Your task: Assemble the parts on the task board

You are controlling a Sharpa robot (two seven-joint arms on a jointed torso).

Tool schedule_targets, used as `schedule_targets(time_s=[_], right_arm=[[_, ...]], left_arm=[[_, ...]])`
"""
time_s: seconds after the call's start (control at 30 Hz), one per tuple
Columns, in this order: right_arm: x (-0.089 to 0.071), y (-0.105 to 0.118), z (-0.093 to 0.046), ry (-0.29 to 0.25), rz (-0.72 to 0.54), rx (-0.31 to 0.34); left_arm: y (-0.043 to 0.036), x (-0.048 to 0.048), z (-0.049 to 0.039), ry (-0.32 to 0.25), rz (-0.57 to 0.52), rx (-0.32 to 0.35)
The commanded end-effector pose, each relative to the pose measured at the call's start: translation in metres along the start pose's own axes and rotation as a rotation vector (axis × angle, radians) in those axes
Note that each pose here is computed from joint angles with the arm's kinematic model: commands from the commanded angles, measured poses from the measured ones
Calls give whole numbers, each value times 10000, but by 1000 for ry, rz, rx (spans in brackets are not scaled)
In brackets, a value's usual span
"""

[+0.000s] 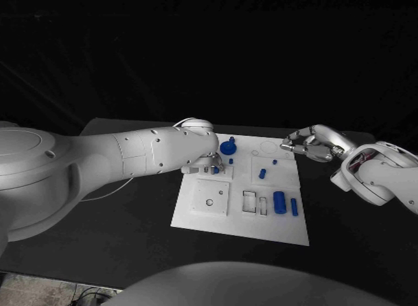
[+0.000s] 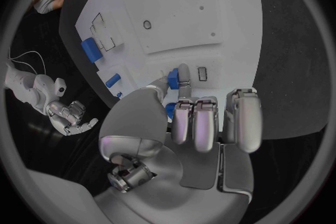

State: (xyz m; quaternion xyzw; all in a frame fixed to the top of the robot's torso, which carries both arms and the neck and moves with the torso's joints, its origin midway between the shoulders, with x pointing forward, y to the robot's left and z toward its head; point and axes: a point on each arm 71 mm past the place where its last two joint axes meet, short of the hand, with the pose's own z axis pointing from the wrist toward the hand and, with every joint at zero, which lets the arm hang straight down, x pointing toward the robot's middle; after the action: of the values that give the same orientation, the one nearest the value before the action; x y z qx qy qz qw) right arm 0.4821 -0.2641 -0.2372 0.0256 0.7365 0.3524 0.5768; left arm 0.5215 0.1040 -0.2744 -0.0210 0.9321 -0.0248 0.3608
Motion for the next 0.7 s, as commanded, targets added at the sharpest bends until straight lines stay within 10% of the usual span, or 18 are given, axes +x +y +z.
schedule_targets(time_s=[0.03,0.7], right_arm=[[14,3,-2,13,-2,-3],[24,-9,-8,17,-1,-1]], left_arm=[[106,22,-6,10,37,-171],[111,11,-6,-12,70,-180]])
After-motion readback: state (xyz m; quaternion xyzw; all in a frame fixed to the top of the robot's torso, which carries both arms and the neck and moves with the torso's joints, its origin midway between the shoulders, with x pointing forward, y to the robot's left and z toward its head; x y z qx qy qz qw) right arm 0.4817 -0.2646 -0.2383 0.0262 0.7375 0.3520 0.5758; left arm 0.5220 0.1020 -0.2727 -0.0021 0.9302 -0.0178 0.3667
